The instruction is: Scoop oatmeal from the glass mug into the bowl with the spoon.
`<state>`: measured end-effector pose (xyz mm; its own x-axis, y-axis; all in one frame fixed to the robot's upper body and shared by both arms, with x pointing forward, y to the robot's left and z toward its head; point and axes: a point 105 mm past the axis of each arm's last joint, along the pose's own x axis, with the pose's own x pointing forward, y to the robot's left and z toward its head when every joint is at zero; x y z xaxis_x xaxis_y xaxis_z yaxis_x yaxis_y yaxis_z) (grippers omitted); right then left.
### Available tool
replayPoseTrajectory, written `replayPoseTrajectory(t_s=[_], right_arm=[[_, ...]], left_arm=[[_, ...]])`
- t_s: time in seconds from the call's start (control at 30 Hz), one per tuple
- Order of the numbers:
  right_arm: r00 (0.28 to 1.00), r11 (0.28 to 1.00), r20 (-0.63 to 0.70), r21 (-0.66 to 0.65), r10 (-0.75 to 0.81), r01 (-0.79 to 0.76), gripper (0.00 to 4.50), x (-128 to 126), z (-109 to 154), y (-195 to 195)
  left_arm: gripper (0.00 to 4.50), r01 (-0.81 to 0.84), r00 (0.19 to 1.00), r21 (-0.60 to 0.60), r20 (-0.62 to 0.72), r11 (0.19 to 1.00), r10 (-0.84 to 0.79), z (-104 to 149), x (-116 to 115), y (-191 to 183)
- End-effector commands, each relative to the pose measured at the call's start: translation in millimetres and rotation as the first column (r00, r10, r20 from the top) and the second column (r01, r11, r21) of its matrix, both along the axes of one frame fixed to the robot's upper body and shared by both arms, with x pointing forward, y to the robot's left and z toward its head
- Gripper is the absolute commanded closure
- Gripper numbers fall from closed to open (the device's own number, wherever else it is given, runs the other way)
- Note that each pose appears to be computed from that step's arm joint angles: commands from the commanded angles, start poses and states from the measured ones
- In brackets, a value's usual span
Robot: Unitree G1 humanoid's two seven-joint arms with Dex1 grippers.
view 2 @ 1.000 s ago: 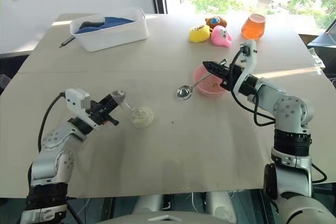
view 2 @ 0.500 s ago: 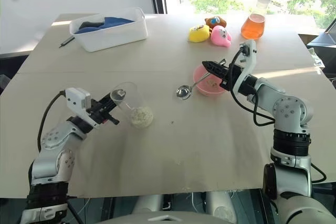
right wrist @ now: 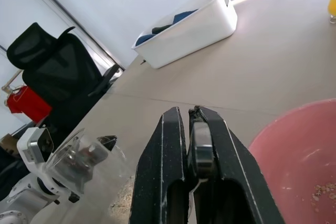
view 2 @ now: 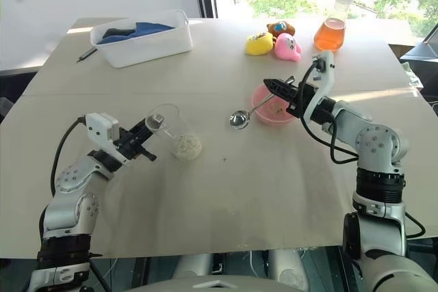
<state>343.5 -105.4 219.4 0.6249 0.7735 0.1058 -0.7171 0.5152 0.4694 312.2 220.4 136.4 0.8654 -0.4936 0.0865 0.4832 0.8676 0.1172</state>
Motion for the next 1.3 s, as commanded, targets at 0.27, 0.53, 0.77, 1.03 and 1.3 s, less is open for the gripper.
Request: replayPoseTrajectory(t_s=[0.27,0.53,0.77,1.03,1.3], right_arm=[[0.997,0.999,0.074,0.028,0.018,-0.020,4.50,-4.8,21.2,5.5],[0.997,0.999,0.067,0.028,0.028,-0.030,4.50,-5.1,20.7,7.0],[0.997,0.999,0.058,0.024,0.041,-0.042,4.50,-4.4,18.3,8.3],[0.997,0.998,0.052,0.023,0.051,-0.052,4.50,-7.0,16.7,7.1],[0.998,0.998,0.036,0.027,0.060,-0.061,4.50,-8.7,14.0,10.8]], left_arm=[[4.26,0.024,0.997,0.030,0.069,0.999,-0.026,16.6,-6.0,-13.3],[4.26,-0.001,0.998,0.054,0.069,0.999,-0.003,12.2,-16.5,-12.8],[4.26,-0.126,0.982,0.091,0.150,0.988,0.112,20.3,-18.4,-6.6],[4.26,-0.280,0.942,0.044,0.205,0.959,0.266,29.1,-25.8,-10.7],[4.26,-0.365,0.915,-0.010,0.181,0.931,0.360,24.7,-35.3,-14.5]])
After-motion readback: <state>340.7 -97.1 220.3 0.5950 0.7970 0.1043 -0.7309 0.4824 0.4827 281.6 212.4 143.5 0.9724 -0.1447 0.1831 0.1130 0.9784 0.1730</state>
